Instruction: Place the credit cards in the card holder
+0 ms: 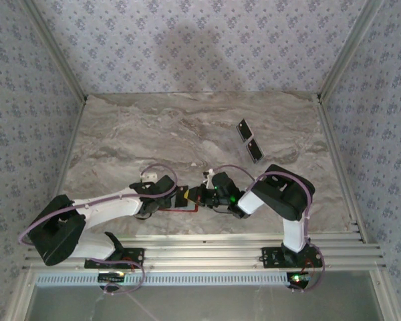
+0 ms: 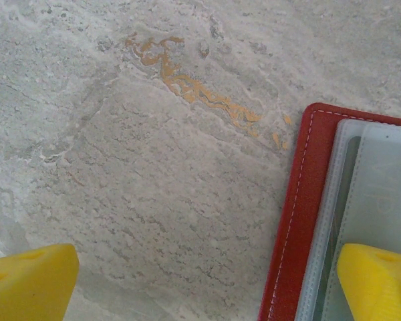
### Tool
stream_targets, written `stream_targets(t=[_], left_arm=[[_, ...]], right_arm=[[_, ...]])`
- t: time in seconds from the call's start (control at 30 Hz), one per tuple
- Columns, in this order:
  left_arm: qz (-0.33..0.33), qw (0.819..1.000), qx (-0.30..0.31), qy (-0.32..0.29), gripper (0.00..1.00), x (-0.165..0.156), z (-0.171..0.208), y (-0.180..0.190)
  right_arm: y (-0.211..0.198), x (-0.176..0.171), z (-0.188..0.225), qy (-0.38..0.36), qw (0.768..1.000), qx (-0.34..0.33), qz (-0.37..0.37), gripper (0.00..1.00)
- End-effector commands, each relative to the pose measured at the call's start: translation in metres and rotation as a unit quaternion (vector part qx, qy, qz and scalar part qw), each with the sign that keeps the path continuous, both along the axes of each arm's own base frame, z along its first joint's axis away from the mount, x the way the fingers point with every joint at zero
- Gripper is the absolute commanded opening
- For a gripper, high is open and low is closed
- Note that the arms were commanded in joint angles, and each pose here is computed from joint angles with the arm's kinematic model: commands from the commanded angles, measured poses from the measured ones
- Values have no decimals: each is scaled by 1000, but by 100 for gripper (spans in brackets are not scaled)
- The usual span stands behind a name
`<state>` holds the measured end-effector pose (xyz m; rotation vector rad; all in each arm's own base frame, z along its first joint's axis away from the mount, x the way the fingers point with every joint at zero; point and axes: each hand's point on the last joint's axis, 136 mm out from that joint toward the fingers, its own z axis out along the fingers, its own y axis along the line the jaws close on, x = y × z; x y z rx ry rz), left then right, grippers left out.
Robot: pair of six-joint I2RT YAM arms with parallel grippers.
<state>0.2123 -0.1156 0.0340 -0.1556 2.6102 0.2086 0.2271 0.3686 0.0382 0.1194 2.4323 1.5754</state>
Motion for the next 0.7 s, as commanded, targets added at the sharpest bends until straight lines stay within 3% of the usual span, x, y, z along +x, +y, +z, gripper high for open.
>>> stream_targets(t=[0.0,0.4,0.53,0.67], left_arm=[[-3,999,23,33,100,-17,-10,12],[-3,999,22,31,100,-15,-8,11],[-5,999,21,23,100,-11,0,9],[-6,1000,19,11,100,-5,10,6]], right_arm=[[-5,-3,-23,15,999,-34,0,0],[8,-12,-26,18,999,-40,21,0],[2,-10,-20,15,999,-44,17,44],[-10,-11,-22,15,997,-73,16,60]])
